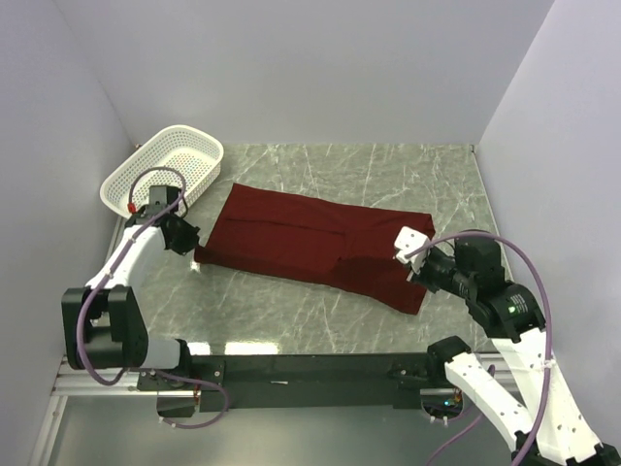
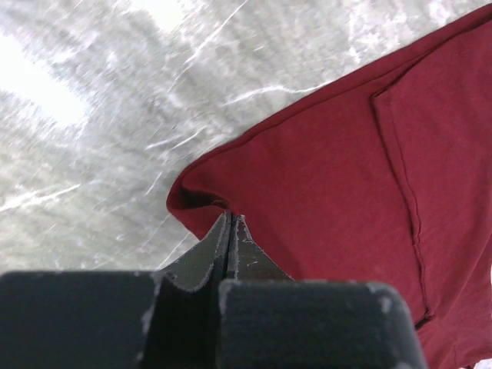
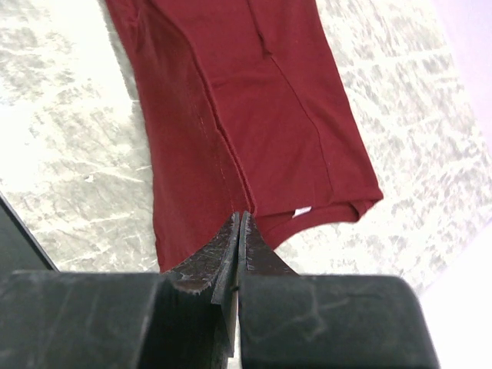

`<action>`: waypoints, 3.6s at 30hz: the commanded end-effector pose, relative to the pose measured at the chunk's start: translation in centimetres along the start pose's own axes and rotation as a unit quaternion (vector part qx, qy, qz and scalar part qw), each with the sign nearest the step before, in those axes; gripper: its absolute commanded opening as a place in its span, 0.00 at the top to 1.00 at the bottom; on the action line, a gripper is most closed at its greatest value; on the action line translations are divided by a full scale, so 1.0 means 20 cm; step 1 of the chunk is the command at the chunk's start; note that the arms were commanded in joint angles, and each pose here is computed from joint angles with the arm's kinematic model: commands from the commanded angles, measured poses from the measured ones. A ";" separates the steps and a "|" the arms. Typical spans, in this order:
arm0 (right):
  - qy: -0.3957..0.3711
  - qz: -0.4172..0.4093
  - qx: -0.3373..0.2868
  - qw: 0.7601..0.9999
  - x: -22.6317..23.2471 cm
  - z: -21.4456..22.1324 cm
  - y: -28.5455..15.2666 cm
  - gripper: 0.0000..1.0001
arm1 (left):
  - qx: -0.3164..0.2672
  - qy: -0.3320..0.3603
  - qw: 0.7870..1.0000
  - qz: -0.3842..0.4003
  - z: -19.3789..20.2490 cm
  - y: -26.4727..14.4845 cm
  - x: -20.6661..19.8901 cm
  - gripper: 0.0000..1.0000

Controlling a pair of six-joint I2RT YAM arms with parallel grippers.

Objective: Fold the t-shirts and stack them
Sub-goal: Fold the tshirt

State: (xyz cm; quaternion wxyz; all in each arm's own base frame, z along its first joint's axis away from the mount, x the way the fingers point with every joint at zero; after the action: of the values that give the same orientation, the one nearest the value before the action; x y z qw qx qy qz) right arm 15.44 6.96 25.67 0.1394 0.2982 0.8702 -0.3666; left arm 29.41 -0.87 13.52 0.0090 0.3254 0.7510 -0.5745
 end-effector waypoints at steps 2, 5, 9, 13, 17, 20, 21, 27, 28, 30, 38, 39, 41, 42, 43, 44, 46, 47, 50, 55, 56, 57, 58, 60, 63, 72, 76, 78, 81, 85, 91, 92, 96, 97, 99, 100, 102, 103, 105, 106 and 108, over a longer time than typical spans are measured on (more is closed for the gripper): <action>0.014 0.043 -0.006 0.999 -0.08 -0.04 -0.04 1.00 | -0.010 0.017 0.999 0.030 -0.07 0.00 -0.12 1.00; 0.017 0.043 -0.009 0.999 -0.10 -0.06 -0.04 1.00 | -0.009 0.021 0.999 0.030 -0.08 0.02 -0.14 1.00; 0.018 0.046 -0.002 0.999 -0.12 -0.05 -0.01 1.00 | 0.000 0.024 0.999 0.023 -0.07 0.06 -0.14 1.00; 0.020 0.047 0.004 0.999 -0.15 -0.04 0.00 1.00 | -0.003 0.024 0.999 0.021 -0.07 0.08 -0.14 1.00; 0.029 0.056 0.011 0.998 -0.19 -0.02 0.01 1.00 | -0.004 0.025 0.999 0.022 -0.09 0.10 -0.17 1.00; 0.038 0.058 0.018 0.997 -0.23 0.01 0.03 1.00 | -0.003 0.028 0.999 0.020 -0.11 0.12 -0.21 1.00; 0.039 0.057 0.020 0.997 -0.24 0.02 0.03 1.00 | -0.004 0.029 0.999 0.018 -0.12 0.13 -0.22 1.00; 0.049 0.052 0.024 0.997 -0.30 0.07 0.06 1.00 | -0.001 0.042 0.999 0.007 -0.16 0.21 -0.28 0.99; 0.050 0.052 0.022 0.997 -0.31 0.07 0.07 1.00 | 0.006 0.047 0.999 0.007 -0.15 0.22 -0.29 1.00; 0.051 0.047 0.022 0.997 -0.32 0.07 0.09 1.00 | 0.011 0.050 0.999 0.002 -0.15 0.26 -0.30 1.00; 0.049 0.052 0.007 0.997 -0.38 0.04 0.13 1.00 | 0.015 0.062 0.998 -0.007 -0.18 0.33 -0.35 1.00; 0.048 0.054 0.003 0.997 -0.39 0.03 0.12 1.00 | 0.016 0.063 0.998 -0.007 -0.18 0.33 -0.35 1.00; 0.049 0.044 -0.004 0.998 -0.40 0.01 0.13 1.00 | 0.016 0.067 0.998 -0.011 -0.18 0.35 -0.35 1.00; 0.046 0.043 -0.013 0.998 -0.41 -0.02 0.13 1.00 | 0.016 0.068 0.997 -0.012 -0.18 0.36 -0.35 1.00; 0.049 0.035 -0.019 0.998 -0.42 -0.03 0.13 1.00 | 0.016 0.069 0.997 -0.012 -0.18 0.36 -0.35 1.00; 0.052 0.023 -0.030 0.998 -0.42 -0.06 0.14 1.00 | 0.019 0.070 0.997 -0.017 -0.18 0.37 -0.35 1.00; 0.051 0.018 -0.046 0.998 -0.44 -0.11 0.12 1.00 | 0.018 0.071 0.997 -0.019 -0.18 0.38 -0.35 1.00; 0.051 0.015 -0.049 0.997 -0.45 -0.12 0.12 1.00 | 0.019 0.071 0.997 -0.020 -0.18 0.39 -0.35 1.00; 0.041 0.009 -0.065 0.997 -0.46 -0.16 0.11 1.00 | 0.021 0.071 0.997 -0.019 -0.18 0.40 -0.36 1.00; 0.030 -0.033 -0.072 0.996 -0.40 -0.19 0.13 1.00 | 0.017 0.075 0.997 -0.019 -0.19 0.38 -0.37 1.00; 0.026 -0.042 -0.073 0.996 -0.38 -0.20 0.14 1.00 | 0.016 0.076 0.997 -0.017 -0.20 0.37 -0.37 1.00; 0.017 -0.061 -0.079 0.995 -0.33 -0.22 0.16 1.00 | 0.015 0.076 0.997 -0.015 -0.20 0.37 -0.38 1.00; 0.010 -0.075 -0.080 0.994 -0.29 -0.23 0.17 1.00 | 0.013 0.077 0.997 -0.015 -0.20 0.36 -0.38 1.00; -0.008 -0.101 -0.087 0.991 -0.20 -0.26 0.18 1.00 | 0.004 0.077 0.997 -0.007 -0.22 0.32 -0.40 1.00; -0.075 -0.200 -0.128 0.969 0.05 -0.35 0.17 1.00 | -0.007 0.082 0.997 0.002 -0.24 0.26 -0.40 1.00; -0.209 -0.481 -0.025 0.851 0.75 -0.03 0.16 1.00 | -0.003 0.094 0.995 0.009 -0.19 0.21 -0.31 1.00; -0.232 -0.456 0.014 0.859 0.79 0.08 0.21 1.00 | 0.009 0.094 0.995 0.013 -0.15 0.22 -0.29 1.00; -0.229 -0.440 0.025 0.868 0.78 0.10 0.24 1.00 | 0.011 0.094 0.995 0.017 -0.15 0.21 -0.29 0.99; -0.213 -0.420 0.020 0.882 0.78 0.08 0.28 1.00 | 0.013 0.096 0.995 0.022 -0.16 0.19 -0.30 1.00; -0.165 -0.367 -0.007 0.915 0.68 0.00 0.33 1.00 | 0.010 0.103 0.994 0.029 -0.16 0.16 -0.31 0.99; -0.105 -0.314 -0.056 0.942 0.49 -0.07 0.31 1.00 | 0.031 0.124 0.991 0.035 -0.13 0.19 -0.29 0.99; -0.099 -0.304 -0.061 0.945 0.46 -0.08 0.31 1.00 | 0.037 0.127 0.991 0.035 -0.11 0.19 -0.29 0.99; -0.082 -0.294 -0.071 0.950 0.43 -0.09 0.31 1.00 | 0.051 0.147 0.987 0.048 -0.08 0.23 -0.30 0.91; -0.077 -0.292 -0.074 0.950 0.43 -0.10 0.31 1.00 | 0.056 0.150 0.986 0.046 -0.07 0.24 -0.31 0.86; -0.073 -0.295 -0.077 0.950 0.43 -0.10 0.31 1.00 | 0.061 0.155 0.985 0.050 -0.07 0.25 -0.33 0.72; -0.070 -0.296 -0.080 0.949 0.43 -0.11 0.32 1.00 | 0.069 0.157 0.984 0.051 -0.06 0.26 -0.34 0.67; -0.066 -0.296 -0.080 0.949 0.43 -0.10 0.32 1.00 | 0.071 0.165 0.982 0.054 -0.05 0.27 -0.37 0.57; -0.066 -0.298 -0.082 0.949 0.43 -0.10 0.32 1.00 | 0.076 0.176 0.980 0.047 0.00 0.27 -0.38 0.54; -0.064 -0.298 -0.082 0.949 0.43 -0.10 0.32 1.00 | 0.074 0.180 0.980 0.043 0.02 0.28 -0.42 0.52; -0.063 -0.299 -0.082 0.948 0.43 -0.10 0.32 1.00 | 0.081 0.185 0.979 0.033 0.06 0.30 -0.42 0.52; -0.063 -0.302 -0.082 0.948 0.44 -0.10 0.32 1.00 | 0.080 0.174 0.981 0.032 0.07 0.30 -0.45 0.55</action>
State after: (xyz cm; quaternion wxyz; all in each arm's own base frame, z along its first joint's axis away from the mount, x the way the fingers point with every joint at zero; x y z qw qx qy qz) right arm 12.10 14.93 18.15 0.0860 -0.0186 0.9273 -0.3638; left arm 37.78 -4.53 10.11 -0.1411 0.4366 0.6791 -0.5729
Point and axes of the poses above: each gripper's point midway between its finger pads, its own y axis out along the fingers, its own x axis along the line the jaws close on, z = x × y, the point moved 5 cm from there along -y, back along the fingers, and after that the axes turned 6 degrees about -y, right-handed, at the moved point
